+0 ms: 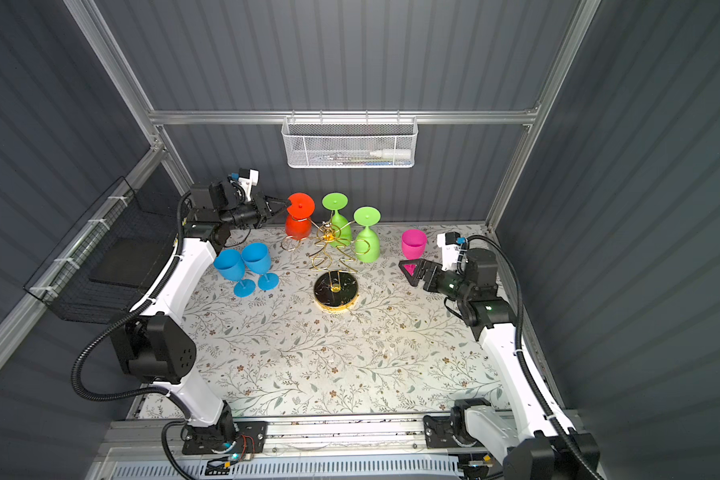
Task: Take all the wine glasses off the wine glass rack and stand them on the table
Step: 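Pull the red glass off its hook and lift it with the left gripper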
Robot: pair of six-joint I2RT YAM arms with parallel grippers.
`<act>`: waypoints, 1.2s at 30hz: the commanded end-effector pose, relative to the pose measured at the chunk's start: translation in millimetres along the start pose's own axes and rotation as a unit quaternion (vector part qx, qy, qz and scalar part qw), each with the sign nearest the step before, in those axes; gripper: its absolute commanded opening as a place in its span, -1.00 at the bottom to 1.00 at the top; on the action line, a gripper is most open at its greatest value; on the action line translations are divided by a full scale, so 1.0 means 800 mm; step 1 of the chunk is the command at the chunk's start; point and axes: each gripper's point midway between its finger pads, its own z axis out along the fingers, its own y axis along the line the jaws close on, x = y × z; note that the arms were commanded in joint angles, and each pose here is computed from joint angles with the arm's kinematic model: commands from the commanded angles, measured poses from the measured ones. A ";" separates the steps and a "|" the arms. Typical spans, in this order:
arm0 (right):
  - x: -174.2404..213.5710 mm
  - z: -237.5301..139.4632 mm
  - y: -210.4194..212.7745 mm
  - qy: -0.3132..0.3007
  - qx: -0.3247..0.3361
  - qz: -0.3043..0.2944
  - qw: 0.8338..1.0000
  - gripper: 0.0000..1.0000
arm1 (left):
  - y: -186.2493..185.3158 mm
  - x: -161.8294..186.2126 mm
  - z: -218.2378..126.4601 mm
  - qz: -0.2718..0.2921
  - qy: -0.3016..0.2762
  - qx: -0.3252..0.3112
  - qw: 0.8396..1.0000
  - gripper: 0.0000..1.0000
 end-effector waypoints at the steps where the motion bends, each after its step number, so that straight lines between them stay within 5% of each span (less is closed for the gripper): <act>1: -0.003 -0.006 0.012 -0.005 -0.012 -0.009 1.000 0.98 | -0.034 -0.007 -0.018 0.026 -0.013 0.027 0.999 -1.00; 36: -0.001 -0.006 0.014 -0.005 -0.017 -0.007 1.000 0.98 | -0.038 0.035 0.014 0.018 0.017 0.022 0.999 -1.00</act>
